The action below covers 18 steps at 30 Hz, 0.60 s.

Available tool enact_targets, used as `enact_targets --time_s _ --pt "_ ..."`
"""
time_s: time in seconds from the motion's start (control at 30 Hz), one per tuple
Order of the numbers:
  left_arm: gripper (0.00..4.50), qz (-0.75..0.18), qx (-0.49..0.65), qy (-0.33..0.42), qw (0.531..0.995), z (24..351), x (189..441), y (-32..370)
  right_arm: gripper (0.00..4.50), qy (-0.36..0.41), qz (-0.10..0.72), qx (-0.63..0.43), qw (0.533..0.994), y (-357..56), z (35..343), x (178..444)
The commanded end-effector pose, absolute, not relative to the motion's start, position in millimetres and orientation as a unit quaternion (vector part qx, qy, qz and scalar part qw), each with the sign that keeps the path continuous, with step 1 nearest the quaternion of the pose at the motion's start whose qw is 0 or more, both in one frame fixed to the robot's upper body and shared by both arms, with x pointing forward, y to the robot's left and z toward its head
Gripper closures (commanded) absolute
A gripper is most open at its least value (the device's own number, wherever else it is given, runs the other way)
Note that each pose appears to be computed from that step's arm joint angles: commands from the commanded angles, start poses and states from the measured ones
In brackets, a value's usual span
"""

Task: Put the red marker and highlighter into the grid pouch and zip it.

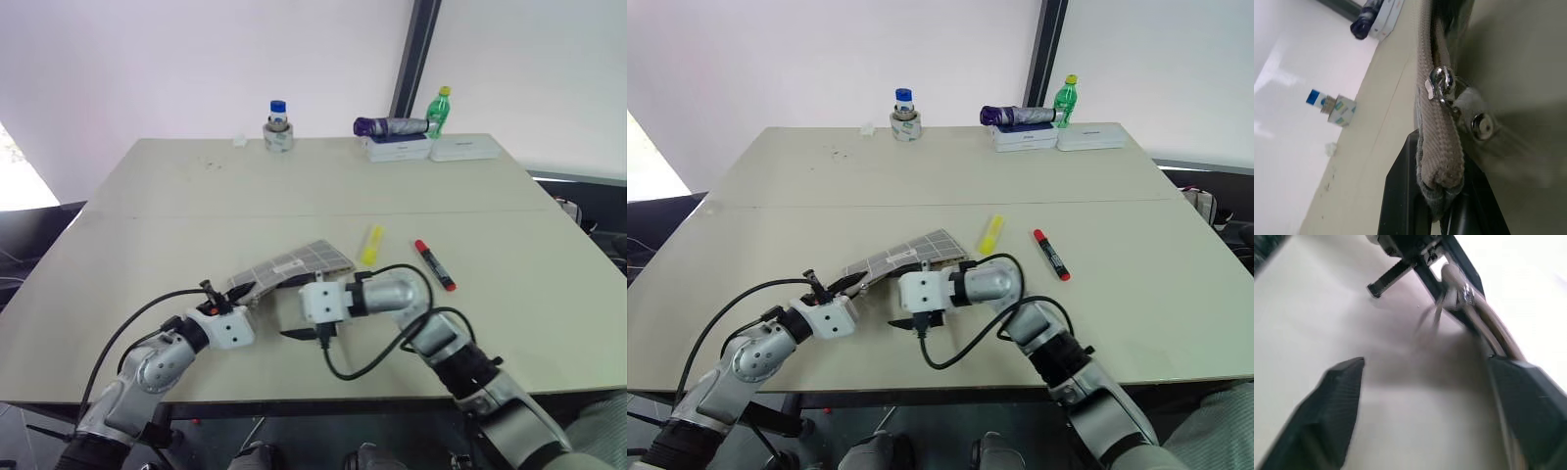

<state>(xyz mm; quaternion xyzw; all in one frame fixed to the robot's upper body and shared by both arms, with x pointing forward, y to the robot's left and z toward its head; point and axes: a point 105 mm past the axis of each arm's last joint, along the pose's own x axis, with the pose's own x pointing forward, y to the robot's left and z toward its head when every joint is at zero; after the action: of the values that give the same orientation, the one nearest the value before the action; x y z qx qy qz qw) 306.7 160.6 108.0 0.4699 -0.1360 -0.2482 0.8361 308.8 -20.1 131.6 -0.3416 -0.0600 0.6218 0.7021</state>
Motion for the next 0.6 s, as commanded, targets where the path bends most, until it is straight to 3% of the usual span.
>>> enact_targets --time_s 0.03,0.17,0.23,0.37,0.6 --pt "4.5 -0.216 0.449 -0.142 0.855 124.2 308.4 178.0 0.56 -0.084 0.579 -0.265 0.766 -40.3 165.6 321.1" --pt "4.5 -0.16 0.443 -0.14 0.871 136.1 315.7 200.6 0.56 -0.076 0.421 -0.237 0.872 -82.3 177.8 367.5" --pt "4.5 -0.14 0.436 -0.141 0.878 140.1 318.7 206.5 0.56 -0.068 0.386 -0.187 0.901 -94.4 178.2 373.2" --pt "4.5 -0.141 0.438 -0.143 0.877 140.7 317.6 205.7 0.56 -0.072 0.338 -0.136 0.928 -113.6 172.1 362.2" --pt "4.5 -0.142 0.44 -0.135 0.877 133.3 313.8 210.3 0.56 -0.048 0.206 -0.116 0.97 -147.7 141.8 314.4"
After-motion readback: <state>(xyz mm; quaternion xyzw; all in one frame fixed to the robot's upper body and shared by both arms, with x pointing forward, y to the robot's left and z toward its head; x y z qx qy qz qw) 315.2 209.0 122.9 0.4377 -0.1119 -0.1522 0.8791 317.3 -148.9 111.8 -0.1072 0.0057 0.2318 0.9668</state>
